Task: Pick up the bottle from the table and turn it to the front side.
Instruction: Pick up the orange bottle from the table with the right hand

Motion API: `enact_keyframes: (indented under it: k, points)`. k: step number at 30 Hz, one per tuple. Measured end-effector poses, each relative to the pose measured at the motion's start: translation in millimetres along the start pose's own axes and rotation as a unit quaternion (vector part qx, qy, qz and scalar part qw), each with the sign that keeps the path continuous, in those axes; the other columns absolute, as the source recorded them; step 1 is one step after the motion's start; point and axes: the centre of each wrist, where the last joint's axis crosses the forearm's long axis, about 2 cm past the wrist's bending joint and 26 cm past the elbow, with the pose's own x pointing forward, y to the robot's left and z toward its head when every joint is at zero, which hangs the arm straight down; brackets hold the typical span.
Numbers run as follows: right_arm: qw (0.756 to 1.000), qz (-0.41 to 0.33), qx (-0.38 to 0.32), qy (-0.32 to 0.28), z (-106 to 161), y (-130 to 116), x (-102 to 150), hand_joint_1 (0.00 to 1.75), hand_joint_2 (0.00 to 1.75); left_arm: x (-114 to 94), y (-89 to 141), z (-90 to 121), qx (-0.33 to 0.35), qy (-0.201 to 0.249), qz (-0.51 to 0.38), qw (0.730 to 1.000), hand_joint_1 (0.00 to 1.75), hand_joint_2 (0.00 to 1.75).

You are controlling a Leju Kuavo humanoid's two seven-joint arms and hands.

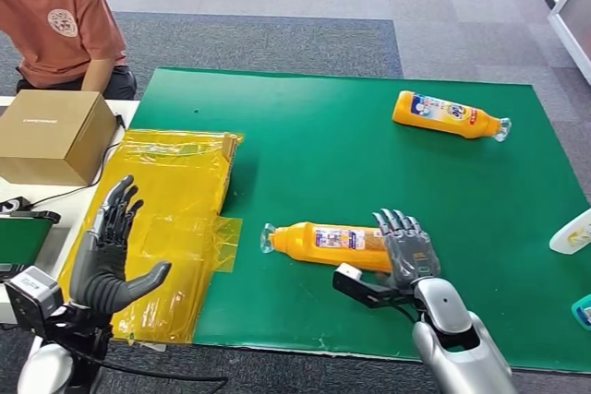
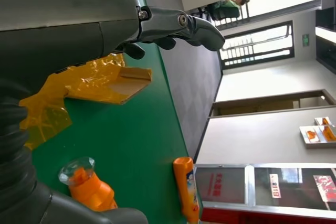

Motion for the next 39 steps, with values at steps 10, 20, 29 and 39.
enact_keyframes:
  k: [10, 20, 29, 39]
  points:
    - [0.999, 0.025, 0.03, -0.008, -18.1, 7.4, -11.6, 0.28, 1.75, 4.2, -11.6, -2.2, -0.035, -0.025, -0.024, 0.999, 0.0, 1.75]
    - [0.996, 0.032, 0.058, -0.06, -23.4, 10.0, -32.2, 1.75, 1.75, 15.9, -21.1, -0.5, -0.066, -0.064, -0.017, 0.996, 0.0, 1.75]
    - [0.994, -0.049, 0.03, -0.088, -11.7, 1.5, -28.8, 1.75, 1.75, 17.8, -20.3, 0.8, -0.07, -0.067, -0.006, 0.995, 0.0, 1.75]
    - [0.853, -0.489, -0.068, -0.169, 7.0, -39.2, -25.0, 1.75, 1.75, 18.9, -15.6, 5.9, -0.044, -0.069, -0.001, 0.997, 0.0, 1.75]
